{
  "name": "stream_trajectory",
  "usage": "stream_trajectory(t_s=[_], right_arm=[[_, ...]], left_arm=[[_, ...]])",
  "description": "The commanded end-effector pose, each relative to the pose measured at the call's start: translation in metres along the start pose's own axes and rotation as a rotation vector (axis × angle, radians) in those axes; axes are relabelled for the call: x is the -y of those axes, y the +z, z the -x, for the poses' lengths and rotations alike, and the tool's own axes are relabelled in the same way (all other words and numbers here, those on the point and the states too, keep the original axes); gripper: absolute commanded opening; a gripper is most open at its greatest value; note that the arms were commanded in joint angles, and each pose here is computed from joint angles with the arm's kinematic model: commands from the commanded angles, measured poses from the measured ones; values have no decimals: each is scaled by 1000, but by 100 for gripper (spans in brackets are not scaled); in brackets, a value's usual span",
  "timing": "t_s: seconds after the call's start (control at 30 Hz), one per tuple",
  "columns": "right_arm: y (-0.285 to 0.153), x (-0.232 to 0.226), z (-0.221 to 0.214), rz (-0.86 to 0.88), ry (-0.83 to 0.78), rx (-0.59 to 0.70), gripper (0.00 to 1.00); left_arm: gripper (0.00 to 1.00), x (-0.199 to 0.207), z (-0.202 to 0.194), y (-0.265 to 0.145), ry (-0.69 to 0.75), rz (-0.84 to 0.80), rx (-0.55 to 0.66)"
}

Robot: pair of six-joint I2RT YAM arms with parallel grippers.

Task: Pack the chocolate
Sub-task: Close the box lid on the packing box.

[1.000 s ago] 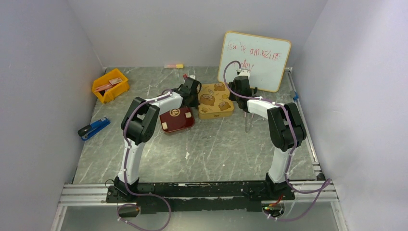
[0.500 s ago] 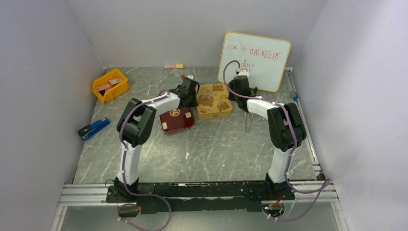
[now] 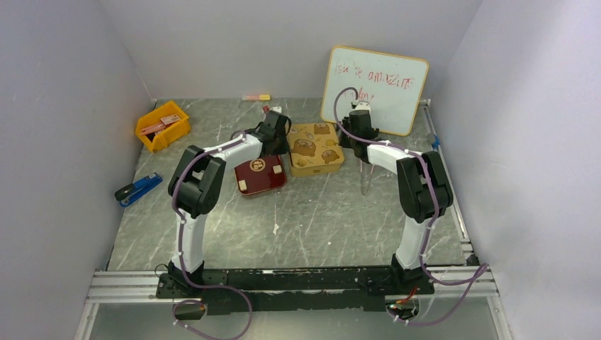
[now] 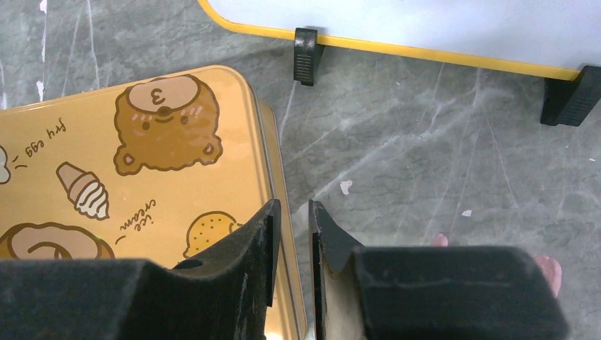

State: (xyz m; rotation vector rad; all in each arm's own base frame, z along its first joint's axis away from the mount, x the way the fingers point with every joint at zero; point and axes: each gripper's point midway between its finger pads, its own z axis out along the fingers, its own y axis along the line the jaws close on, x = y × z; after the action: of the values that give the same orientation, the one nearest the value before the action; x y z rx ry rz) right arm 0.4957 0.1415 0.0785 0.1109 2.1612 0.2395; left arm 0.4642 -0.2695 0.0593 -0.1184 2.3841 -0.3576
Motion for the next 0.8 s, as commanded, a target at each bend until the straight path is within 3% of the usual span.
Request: stream_trajectory(t_s=[0.0,0.77], right_arm=[[-16,-14,42,60,21,88,25],[-17,-37,27,123,33,61,24]], left_arm=[[5,7,28,-24,-29,-17,73],[5,13,8,-15,-68,-83,31]])
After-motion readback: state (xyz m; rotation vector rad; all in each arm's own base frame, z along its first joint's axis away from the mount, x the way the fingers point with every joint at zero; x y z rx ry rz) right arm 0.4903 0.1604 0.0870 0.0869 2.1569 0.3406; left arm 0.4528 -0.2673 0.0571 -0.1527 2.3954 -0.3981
